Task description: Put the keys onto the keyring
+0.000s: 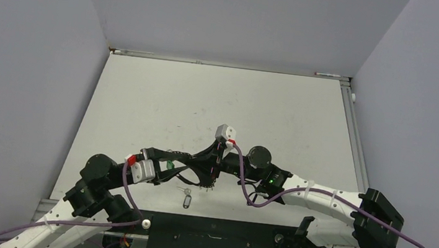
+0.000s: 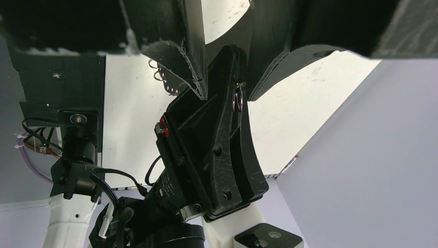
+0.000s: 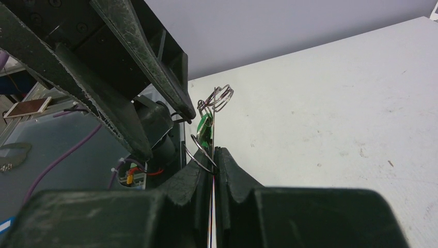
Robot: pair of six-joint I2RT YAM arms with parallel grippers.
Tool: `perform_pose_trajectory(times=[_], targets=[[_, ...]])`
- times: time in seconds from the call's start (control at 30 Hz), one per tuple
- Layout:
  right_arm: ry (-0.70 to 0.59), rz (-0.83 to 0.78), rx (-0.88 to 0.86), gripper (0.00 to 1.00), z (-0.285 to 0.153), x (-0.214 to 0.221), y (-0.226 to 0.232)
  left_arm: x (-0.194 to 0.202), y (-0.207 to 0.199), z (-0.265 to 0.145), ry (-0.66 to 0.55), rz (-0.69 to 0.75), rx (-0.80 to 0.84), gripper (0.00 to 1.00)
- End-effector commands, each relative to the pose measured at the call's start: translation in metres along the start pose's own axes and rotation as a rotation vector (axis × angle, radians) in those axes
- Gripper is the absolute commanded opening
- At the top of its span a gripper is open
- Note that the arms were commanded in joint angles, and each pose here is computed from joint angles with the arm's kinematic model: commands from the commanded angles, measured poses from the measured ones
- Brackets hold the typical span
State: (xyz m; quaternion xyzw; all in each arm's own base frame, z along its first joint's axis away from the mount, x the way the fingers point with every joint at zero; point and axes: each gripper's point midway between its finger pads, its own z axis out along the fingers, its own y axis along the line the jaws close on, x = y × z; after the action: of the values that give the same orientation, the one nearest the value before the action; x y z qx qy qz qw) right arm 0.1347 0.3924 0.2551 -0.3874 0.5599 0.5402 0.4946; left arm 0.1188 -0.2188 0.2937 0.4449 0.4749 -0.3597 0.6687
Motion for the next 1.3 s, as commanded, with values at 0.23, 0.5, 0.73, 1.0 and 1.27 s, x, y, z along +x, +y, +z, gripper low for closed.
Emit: perform_pose_trajectory(times=[0.23, 0.5, 0.73, 1.0, 1.27], targets=[[-0.126, -0.04, -0.055, 0.05, 0.002, -0.05, 0.023, 0.002, 0.004, 0.003, 0.005, 0.018, -0.012, 0.3], [-0.128, -0.052, -0.07, 0.05, 0.002, -0.052, 0.031, 0.005, 0.005, 0.004, 0.016, 0.02, -0.012, 0.2], [-0.14, -0.053, -0.077, 0.05, 0.002, -0.057, 0.035, 0.006, 0.003, 0.004, 0.02, 0.017, -0.004, 0.08], [-0.164, -0.058, -0.089, 0.05, 0.002, -0.068, 0.039, 0.007, -0.001, 0.004, 0.019, 0.003, 0.013, 0.13], [-0.172, -0.056, -0.116, 0.05, 0.003, -0.071, 0.047, 0.008, 0.0, 0.005, 0.023, -0.002, 0.012, 0.03]])
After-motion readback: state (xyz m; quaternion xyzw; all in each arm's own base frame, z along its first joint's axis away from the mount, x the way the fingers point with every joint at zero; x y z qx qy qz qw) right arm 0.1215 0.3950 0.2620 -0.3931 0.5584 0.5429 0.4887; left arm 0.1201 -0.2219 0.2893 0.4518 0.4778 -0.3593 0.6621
